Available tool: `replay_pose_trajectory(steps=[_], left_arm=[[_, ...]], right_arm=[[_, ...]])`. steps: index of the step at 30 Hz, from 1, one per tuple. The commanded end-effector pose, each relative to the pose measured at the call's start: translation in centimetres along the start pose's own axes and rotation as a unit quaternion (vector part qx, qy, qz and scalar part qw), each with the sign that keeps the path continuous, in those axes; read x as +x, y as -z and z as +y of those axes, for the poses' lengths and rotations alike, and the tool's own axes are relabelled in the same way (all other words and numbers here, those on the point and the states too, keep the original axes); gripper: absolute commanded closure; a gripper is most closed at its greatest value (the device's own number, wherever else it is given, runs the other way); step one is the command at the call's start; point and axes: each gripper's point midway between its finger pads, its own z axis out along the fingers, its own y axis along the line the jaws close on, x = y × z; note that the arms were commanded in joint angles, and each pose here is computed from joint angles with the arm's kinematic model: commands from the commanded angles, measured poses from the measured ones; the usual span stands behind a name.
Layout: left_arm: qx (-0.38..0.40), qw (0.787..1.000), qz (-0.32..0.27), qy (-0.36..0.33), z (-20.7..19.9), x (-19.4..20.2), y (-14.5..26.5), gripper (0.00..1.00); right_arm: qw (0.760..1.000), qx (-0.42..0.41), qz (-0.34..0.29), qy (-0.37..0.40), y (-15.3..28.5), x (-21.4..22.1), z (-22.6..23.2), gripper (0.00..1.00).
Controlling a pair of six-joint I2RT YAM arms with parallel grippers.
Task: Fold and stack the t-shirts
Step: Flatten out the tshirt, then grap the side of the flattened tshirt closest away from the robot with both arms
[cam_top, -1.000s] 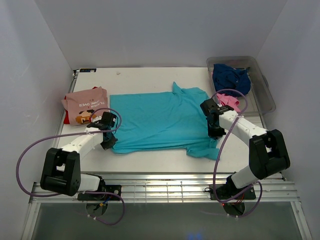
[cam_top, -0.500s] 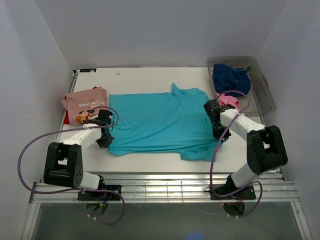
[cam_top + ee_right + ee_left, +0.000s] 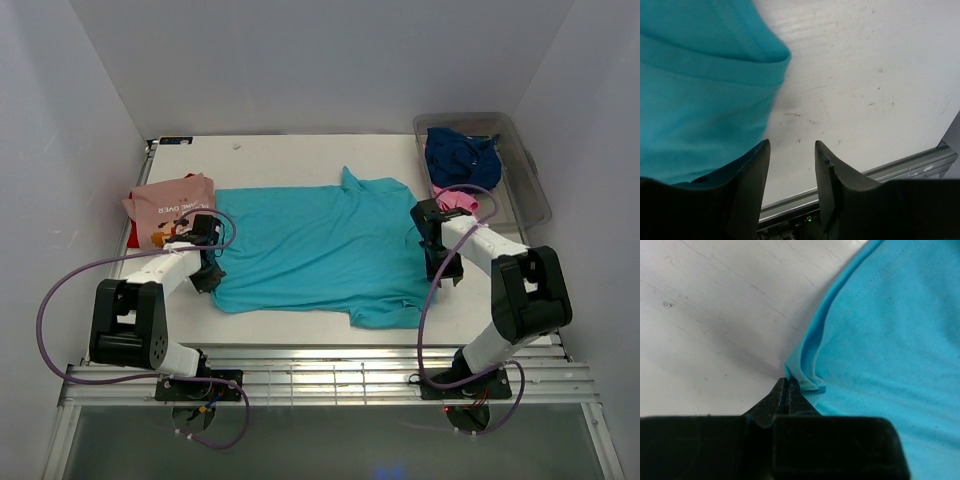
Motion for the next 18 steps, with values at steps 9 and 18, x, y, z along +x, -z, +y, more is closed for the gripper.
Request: replay_pose_trajectory(steps=[9,18], left_arm=[[0.065,0.998,-0.015,-0.004,-2.2,-1.6,1.7,0.80],[0.068,0.998,0.010,-0.012,-2.3,-0.5,1.3,0.81]], right_arm=[[0.968,-0.245,-0.046,0.037,5.2,1.2,7.3,0.49],[0.965,-0.255,0.017,0.050,3.3,5.8,8.4,0.50]])
